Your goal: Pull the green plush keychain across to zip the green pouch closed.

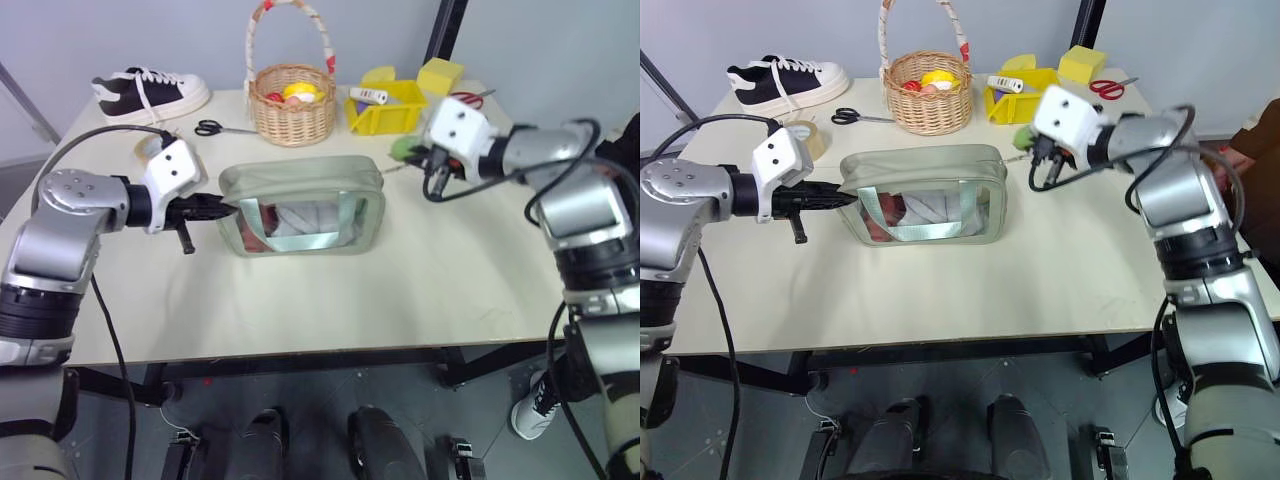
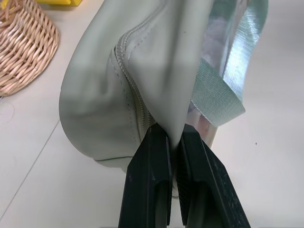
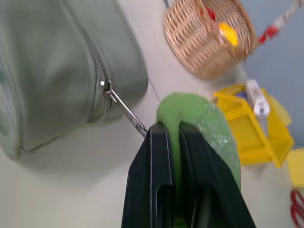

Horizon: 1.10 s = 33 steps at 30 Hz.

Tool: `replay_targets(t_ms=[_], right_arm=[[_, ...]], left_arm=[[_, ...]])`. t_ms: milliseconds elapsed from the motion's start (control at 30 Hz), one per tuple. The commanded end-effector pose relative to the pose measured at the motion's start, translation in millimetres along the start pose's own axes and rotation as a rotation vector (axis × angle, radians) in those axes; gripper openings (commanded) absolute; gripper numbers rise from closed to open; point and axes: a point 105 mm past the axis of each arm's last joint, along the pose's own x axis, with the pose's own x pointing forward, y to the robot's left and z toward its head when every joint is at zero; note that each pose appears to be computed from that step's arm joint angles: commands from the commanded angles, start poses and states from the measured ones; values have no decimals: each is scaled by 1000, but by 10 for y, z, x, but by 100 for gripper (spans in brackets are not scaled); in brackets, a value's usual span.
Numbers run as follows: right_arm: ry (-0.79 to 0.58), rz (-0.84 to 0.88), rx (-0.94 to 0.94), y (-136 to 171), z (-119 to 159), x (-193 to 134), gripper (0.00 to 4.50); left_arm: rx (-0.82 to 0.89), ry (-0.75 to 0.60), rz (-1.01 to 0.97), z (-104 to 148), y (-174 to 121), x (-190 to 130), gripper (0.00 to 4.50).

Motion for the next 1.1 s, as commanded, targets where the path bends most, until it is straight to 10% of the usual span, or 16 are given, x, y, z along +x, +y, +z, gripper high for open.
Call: replay_targets(t_ms=[33, 400, 633, 900, 1100], right_arm=[[70, -118, 83, -115, -326, -80, 4], [-127, -94, 908, 563, -420, 511, 4], [-170, -88, 852, 358, -275, 339, 4], [-288, 101, 533, -176, 273, -441, 429], [-332, 239, 469, -92, 595, -653, 450]], left_arm=[[1, 15, 20, -17, 27, -50, 0], [2, 14, 20, -3, 12, -22, 0], [16, -10, 49, 43, 57, -22, 0], [-134, -129, 80, 214, 286, -325, 415], [-193, -174, 112, 277, 345, -482, 447]])
